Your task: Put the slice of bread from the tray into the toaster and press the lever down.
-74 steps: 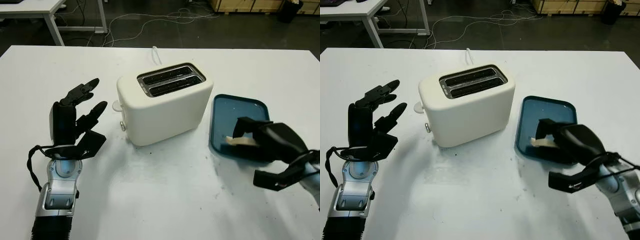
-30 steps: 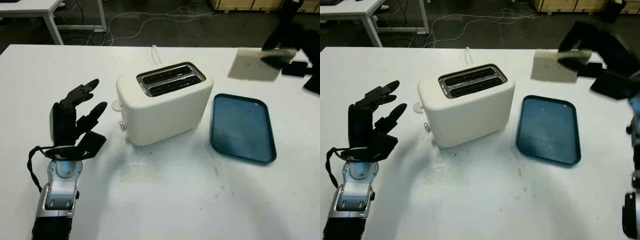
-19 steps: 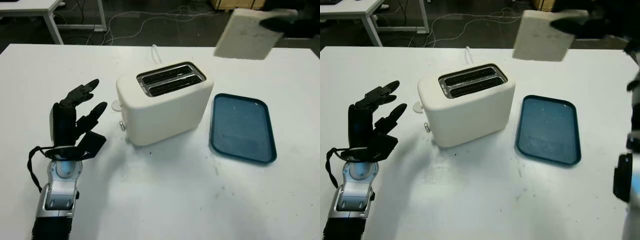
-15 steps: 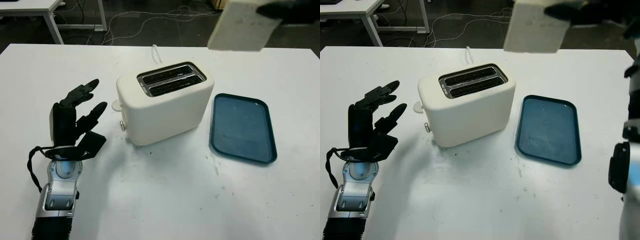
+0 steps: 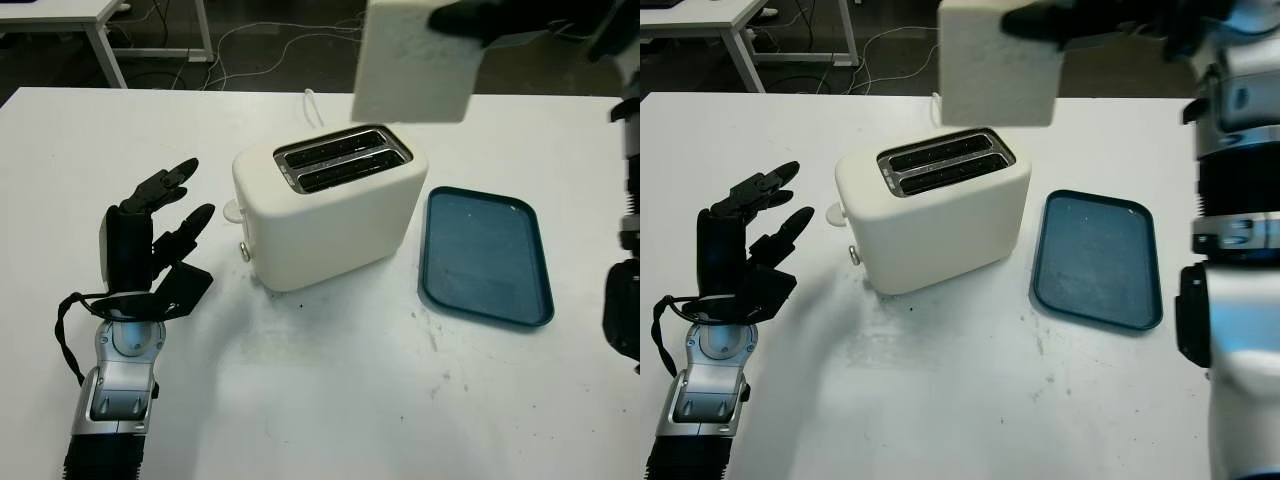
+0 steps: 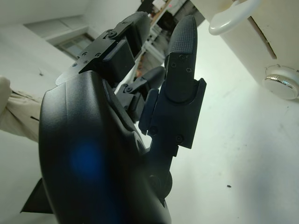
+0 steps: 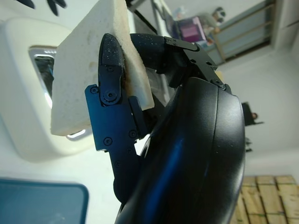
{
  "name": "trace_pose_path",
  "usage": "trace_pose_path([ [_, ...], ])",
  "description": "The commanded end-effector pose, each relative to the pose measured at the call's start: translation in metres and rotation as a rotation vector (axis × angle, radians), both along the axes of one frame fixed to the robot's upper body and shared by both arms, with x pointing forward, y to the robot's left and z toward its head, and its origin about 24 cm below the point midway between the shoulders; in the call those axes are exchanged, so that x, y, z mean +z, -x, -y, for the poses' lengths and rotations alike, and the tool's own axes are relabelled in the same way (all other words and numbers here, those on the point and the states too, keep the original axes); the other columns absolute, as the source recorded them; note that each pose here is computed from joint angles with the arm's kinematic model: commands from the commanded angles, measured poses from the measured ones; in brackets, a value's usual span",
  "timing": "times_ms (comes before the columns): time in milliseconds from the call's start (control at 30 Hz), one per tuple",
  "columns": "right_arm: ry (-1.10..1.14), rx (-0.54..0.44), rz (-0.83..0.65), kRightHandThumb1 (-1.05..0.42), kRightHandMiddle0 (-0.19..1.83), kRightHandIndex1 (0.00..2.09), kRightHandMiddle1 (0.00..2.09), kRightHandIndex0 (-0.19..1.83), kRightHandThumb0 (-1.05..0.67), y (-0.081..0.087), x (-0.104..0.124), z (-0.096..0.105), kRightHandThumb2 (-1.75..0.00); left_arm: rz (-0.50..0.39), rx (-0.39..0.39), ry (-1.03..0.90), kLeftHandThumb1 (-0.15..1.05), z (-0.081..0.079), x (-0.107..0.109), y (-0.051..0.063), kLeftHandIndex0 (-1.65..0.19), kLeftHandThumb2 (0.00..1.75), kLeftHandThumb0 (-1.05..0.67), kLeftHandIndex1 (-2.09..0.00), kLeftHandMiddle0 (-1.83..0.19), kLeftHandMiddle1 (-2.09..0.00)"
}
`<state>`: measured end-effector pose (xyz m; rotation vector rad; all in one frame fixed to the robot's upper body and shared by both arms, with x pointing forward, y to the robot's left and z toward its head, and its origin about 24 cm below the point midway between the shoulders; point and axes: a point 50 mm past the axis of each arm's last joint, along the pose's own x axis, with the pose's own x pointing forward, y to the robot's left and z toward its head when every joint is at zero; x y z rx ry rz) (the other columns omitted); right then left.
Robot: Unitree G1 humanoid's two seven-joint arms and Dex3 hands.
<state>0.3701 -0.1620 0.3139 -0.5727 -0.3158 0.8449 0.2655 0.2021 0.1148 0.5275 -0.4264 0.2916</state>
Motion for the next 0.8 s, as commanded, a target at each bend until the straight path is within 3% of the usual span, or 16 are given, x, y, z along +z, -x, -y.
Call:
trace_pose_path([
  [0,0.012,0.009,-0.019,-0.92,0.8,1.75,1.75,1.06,-0.32,-0.005,-0.004,-0.008,-0.44,0.001,-0.002,0.005,0.92,0.001,-0.001,0.001,-0.78,0.22,-0.53,0.0,-0.58,-0.66],
  [367,0.106,-0.003,0.036,-0.92,0.9,1.75,1.75,1.11,-0.56,-0.027,-0.035,-0.024,-0.32,-0.001,0.002,0.009,0.92,0.001,-0.001,0.001,-0.78,0.22,-0.55,0.0,-0.58,-0.66],
  [767,0.174,-0.003,0.123,-0.92,0.98,1.75,1.75,1.18,-0.56,-0.028,-0.046,-0.03,-0.31,-0.001,0.003,0.01,0.92,0.001,-0.001,0.001,-0.78,0.22,-0.54,0.0,-0.59,-0.66],
])
